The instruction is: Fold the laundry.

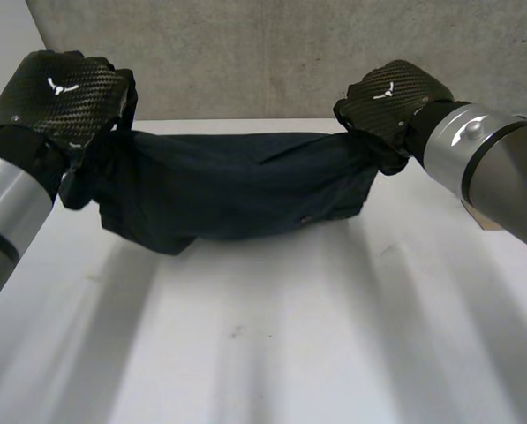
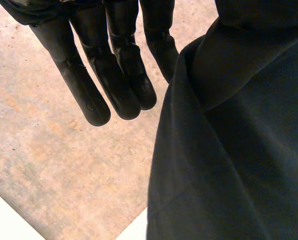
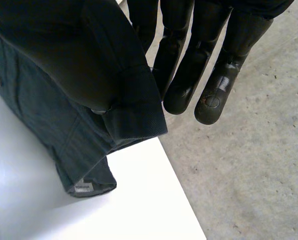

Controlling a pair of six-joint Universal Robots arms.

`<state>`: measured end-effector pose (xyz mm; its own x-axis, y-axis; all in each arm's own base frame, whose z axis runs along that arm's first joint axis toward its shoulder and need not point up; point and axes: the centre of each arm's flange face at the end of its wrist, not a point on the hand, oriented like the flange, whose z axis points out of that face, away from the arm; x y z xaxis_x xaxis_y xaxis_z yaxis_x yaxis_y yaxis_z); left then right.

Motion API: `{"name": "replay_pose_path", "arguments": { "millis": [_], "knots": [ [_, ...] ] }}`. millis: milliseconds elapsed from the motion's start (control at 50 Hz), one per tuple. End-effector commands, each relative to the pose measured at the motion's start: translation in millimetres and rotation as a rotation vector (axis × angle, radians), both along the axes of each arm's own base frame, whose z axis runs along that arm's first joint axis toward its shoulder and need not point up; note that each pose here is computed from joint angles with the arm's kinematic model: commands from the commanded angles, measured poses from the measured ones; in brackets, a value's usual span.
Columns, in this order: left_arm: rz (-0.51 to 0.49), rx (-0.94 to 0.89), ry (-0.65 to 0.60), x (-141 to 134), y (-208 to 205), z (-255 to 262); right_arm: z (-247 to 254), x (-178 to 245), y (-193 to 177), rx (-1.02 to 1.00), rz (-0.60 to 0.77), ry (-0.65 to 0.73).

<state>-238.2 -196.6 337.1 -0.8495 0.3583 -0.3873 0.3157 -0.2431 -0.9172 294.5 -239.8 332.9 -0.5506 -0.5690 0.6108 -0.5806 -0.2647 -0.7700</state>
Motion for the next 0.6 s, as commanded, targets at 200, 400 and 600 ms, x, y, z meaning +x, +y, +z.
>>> {"name": "replay_pose_path", "arguments": {
  "millis": [200,400,600],
  "knots": [
    [0.043,0.169,-0.095,-33.3,-106.2,-85.3,-64.1,29.8,-52.4,0.107,-0.037,0.049],
    [0.072,-0.481,0.185,-50.7,-168.4,35.2,26.6,58.1,-110.2,-0.407,-0.083,-0.355],
    [0.068,-0.800,0.342,-42.8,-137.5,109.3,99.4,52.9,-103.9,-0.723,-0.078,-0.556]
  ]
}}
